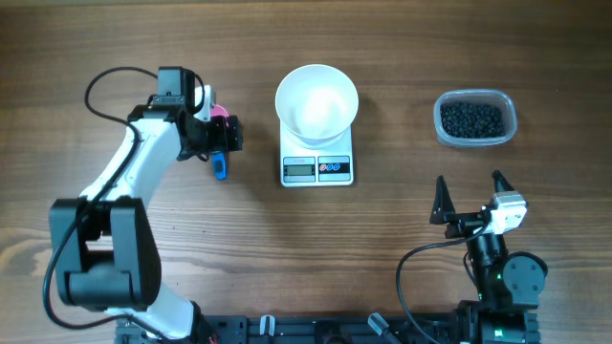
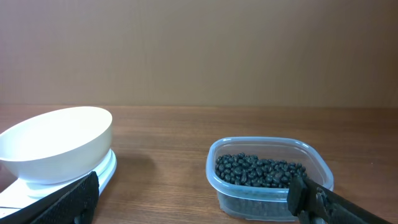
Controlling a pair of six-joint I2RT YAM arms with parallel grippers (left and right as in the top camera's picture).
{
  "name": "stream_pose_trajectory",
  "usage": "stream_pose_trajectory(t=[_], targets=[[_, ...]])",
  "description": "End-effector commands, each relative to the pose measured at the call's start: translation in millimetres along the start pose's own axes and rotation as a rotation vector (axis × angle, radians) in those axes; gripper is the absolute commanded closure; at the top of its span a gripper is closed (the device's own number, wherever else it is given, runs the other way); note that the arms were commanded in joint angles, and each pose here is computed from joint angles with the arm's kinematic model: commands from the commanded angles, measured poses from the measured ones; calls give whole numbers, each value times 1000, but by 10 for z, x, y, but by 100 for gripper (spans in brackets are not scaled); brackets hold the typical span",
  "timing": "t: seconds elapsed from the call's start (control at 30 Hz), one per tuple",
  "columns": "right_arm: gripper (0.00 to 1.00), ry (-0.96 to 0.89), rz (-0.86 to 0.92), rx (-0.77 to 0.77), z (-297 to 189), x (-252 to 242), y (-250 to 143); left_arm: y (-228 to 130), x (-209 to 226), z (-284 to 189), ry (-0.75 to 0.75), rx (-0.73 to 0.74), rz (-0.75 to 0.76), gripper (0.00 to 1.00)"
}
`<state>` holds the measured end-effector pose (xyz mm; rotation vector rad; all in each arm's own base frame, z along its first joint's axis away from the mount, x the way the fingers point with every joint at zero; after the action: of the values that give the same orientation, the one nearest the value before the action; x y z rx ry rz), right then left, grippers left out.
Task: Scoop item into bowl and weigh 150g on scale
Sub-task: 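Move the left gripper over the pink scoop and lower onto it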
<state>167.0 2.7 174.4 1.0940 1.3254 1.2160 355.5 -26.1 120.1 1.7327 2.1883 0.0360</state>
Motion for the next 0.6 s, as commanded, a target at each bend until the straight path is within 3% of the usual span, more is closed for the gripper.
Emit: stream_pose_trajectory(t=[0.0, 0.27, 0.57], targets=[[0, -8, -7, -12, -4, -6, 16, 3, -10, 139, -11, 28, -3, 0], [0, -8, -7, -12, -4, -6, 16, -37, 116, 395, 71, 70, -13, 0], [0, -8, -7, -12, -4, -6, 16, 60, 138, 473, 93, 13, -4, 0]])
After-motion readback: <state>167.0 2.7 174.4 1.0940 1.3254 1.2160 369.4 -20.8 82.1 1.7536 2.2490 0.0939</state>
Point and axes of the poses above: each gripper's point midway between its finger pads, its own z axis out along the fingers, its own x axis along the line the jaws close on, y = z × x, the point moved 8 cm from there along -z, back along the fingers, and after that the axes turned 7 degrees about -z, right-handed, at the moved point
